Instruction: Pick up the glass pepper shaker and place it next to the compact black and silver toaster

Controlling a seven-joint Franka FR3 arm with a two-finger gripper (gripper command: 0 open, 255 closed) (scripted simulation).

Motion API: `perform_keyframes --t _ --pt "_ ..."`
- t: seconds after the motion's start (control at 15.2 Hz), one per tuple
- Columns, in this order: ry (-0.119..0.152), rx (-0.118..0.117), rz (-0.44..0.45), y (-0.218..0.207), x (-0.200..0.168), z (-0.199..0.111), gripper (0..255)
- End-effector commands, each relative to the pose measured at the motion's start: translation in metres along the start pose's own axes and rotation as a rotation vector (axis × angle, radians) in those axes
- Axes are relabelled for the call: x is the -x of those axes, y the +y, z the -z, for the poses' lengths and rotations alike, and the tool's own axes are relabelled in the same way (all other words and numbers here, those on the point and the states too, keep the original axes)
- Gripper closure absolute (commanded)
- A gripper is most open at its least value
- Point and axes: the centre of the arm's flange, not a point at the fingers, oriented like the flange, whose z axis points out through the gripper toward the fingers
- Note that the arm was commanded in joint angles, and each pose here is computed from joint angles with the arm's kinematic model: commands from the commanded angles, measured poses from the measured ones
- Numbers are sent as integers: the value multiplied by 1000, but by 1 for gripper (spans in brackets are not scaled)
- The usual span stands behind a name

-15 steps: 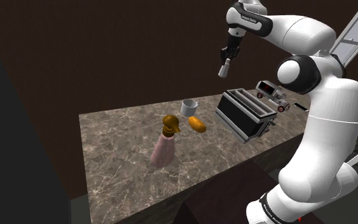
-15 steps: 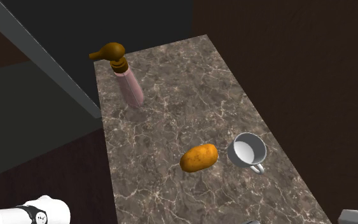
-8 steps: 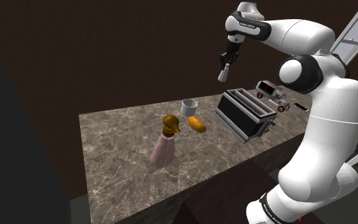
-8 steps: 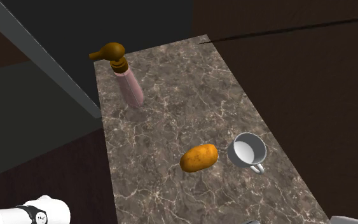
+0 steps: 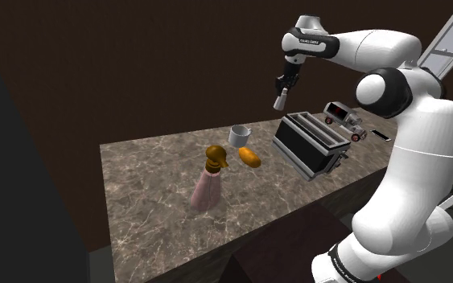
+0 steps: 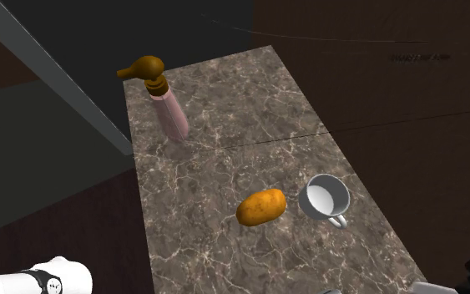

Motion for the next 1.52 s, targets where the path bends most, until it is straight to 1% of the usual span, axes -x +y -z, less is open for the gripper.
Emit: perform_keyframes --t 0.0,1.45 --pt "0 0 0 -2 0 -11 255" --pt "0 0 0 -16 5 -126 255"
